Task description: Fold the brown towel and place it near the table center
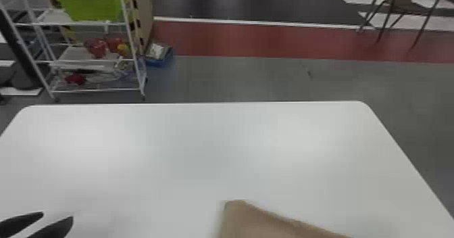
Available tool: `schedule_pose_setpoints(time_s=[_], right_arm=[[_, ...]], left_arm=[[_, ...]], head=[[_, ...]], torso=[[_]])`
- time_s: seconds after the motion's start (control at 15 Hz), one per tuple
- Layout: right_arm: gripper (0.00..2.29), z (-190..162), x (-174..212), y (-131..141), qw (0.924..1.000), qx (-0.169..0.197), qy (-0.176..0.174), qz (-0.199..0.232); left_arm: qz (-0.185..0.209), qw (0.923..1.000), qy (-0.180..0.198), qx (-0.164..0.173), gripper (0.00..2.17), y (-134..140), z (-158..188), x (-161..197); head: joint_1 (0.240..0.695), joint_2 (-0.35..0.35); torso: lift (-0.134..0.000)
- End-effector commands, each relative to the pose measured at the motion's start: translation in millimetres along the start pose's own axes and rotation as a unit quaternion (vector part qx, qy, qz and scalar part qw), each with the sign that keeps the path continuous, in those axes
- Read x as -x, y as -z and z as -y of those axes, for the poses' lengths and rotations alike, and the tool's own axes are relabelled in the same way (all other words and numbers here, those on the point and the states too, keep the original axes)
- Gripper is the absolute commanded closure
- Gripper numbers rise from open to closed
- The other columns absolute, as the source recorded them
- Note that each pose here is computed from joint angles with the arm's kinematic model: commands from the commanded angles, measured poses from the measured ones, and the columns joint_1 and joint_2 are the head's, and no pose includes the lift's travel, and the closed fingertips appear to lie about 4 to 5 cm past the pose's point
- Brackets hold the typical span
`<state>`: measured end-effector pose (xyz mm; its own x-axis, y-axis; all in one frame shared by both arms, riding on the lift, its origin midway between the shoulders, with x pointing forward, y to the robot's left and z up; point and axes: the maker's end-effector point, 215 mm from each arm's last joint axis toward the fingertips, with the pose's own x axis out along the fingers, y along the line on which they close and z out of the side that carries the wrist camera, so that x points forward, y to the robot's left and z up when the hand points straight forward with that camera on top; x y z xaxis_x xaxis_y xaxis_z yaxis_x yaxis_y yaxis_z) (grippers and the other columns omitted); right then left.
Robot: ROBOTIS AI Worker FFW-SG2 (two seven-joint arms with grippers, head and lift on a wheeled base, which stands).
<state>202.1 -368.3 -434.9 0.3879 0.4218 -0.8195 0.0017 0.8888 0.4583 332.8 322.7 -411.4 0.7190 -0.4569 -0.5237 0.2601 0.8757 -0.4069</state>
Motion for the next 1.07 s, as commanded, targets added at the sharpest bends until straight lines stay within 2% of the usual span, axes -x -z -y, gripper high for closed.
schedule_pose_setpoints(time_s=[0.0, 0.47, 0.8, 1.0], right_arm=[[1.87, 7.5, -7.2, -11.1, 0.9999, 0.002, 0.011, -0.002], [1.87, 8.9, -34.4, -78.1, 0.9988, 0.032, 0.032, 0.018], [1.87, 18.4, -60.0, -125.5, 0.9976, 0.043, 0.054, 0.007], [1.87, 13.0, -55.2, -160.5, 0.9966, 0.052, 0.056, 0.030]], left_arm=[[0.003, 1.0000, 0.001, 0.002, 0.02, -2.7, -0.2, -3.8], [0.003, 1.0000, -0.002, 0.003, 0.02, -4.5, -4.0, -9.2], [0.005, 1.0000, -0.004, 0.003, 0.02, -7.8, -6.8, -11.0], [0.007, 1.0000, -0.005, 0.002, 0.02, -11.1, -8.0, -12.1]], head=[[0.695, -0.103], [0.695, -0.108], [0.695, -0.097], [0.695, -0.095]], torso=[[-0.122], [-0.122], [-0.122], [-0.122]])
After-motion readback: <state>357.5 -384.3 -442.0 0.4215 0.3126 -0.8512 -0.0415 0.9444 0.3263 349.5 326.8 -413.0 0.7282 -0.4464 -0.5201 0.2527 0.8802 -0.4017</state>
